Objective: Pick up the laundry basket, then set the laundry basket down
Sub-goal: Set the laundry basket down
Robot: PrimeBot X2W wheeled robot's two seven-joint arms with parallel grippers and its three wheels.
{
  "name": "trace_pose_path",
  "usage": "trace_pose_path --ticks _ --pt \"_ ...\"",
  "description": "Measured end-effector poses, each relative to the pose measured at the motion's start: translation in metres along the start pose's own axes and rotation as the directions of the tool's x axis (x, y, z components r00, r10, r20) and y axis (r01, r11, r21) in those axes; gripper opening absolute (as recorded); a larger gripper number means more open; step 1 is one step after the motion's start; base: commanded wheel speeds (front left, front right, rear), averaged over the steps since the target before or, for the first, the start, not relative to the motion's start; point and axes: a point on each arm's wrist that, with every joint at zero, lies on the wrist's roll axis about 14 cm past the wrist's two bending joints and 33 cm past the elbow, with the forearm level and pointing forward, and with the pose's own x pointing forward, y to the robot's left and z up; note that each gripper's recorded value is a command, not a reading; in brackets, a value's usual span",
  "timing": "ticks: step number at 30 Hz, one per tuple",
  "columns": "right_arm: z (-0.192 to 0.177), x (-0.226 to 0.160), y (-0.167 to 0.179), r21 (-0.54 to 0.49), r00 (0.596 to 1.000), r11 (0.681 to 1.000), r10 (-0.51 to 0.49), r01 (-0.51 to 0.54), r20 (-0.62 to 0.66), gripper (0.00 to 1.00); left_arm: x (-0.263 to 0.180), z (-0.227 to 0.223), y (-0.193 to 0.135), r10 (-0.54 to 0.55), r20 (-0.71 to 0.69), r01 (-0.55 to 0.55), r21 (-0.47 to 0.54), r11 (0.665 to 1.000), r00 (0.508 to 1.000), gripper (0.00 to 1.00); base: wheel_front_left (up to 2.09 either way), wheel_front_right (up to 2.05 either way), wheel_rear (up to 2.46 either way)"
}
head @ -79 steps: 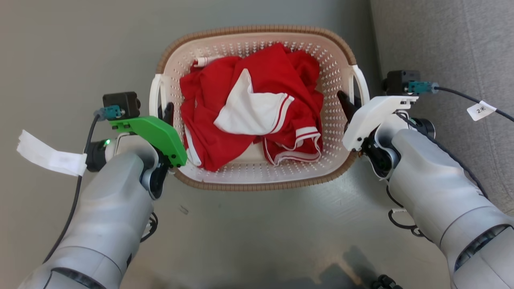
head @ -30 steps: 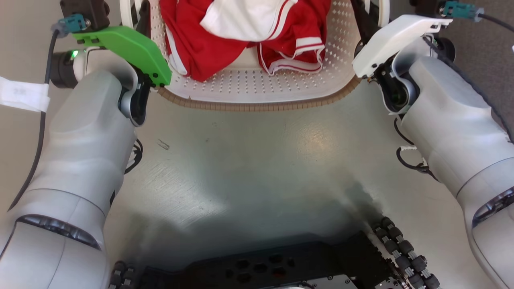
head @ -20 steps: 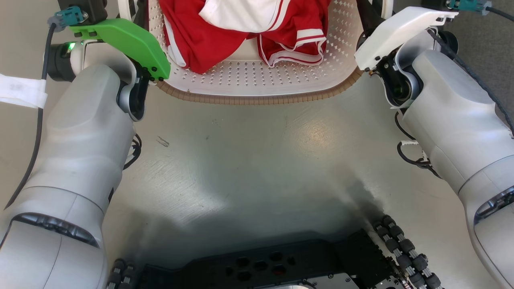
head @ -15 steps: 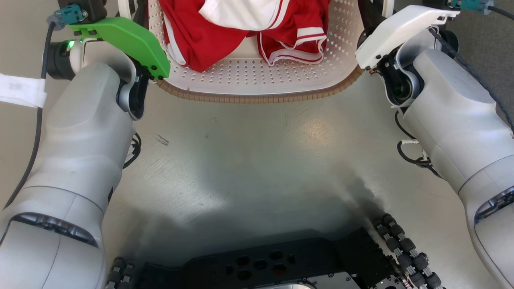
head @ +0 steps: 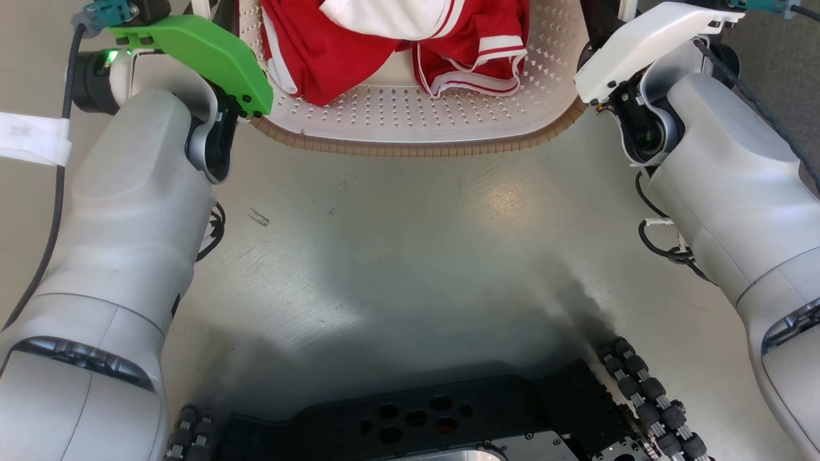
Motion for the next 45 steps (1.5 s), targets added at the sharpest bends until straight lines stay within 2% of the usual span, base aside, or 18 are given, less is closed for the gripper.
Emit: trace_pose_path --ticks 2,3,4,5,6,7,20,29,39,45 --pt "0.000 0.000 -0.001 0.001 1.000 1.000 -0.002 0.002 0.000 0.00 0.000 0.000 0.000 -0.001 0.001 0.001 -0.001 1.000 1.000 0.00 0.00 0.00 0.00" --pt "0.000 0.000 -0.001 -0.002 1.000 1.000 -0.002 0.002 -0.001 0.04 0.000 0.000 0.000 0.000 0.001 0.000 -0.001 1.000 1.000 0.00 0.00 0.00 0.00" --pt "0.000 0.001 -0.001 -0.001 1.000 1.000 -0.002 0.002 0.000 0.37 0.000 0.000 0.001 0.000 0.000 0.000 -0.002 1.000 1.000 0.00 0.00 0.00 0.00" --pt "0.001 0.001 0.001 0.005 1.000 1.000 0.003 -0.003 0.006 0.87 0.001 0.000 0.001 0.001 0.000 -0.001 -0.001 1.000 1.000 0.29 0.00 0.00 0.00" --pt "0.004 0.002 0.004 0.010 1.000 1.000 0.012 -0.013 0.018 1.00 0.000 0.000 0.002 0.004 0.003 -0.004 -0.001 1.000 1.000 0.84 0.00 0.00 0.00" --pt "0.006 0.003 0.006 0.012 1.000 1.000 0.021 -0.021 0.023 1.00 0.000 -0.002 0.003 0.009 -0.003 -0.009 0.000 1.000 1.000 1.00 0.00 0.00 0.00" --pt "0.015 -0.001 0.008 0.002 0.999 1.000 0.021 -0.021 0.043 1.00 -0.003 0.004 0.002 0.011 0.005 -0.011 -0.005 1.000 1.000 1.00 0.00 0.00 0.00" --pt "0.035 -0.012 0.010 -0.005 0.997 1.000 0.011 -0.010 0.083 1.00 -0.016 0.005 -0.002 0.011 -0.003 -0.011 0.009 1.000 1.000 1.00 0.00 0.00 0.00" --pt "0.048 -0.046 0.016 -0.026 0.993 1.000 0.000 0.003 0.116 1.00 -0.043 0.028 -0.019 -0.014 0.050 0.013 0.012 1.000 0.999 1.00 0.00 0.00 0.00" --pt "0.071 -0.067 0.029 -0.021 0.983 1.000 0.018 -0.014 0.182 1.00 -0.063 0.047 -0.034 -0.039 0.093 0.036 0.033 0.999 0.995 1.00 0.00 0.00 0.00"
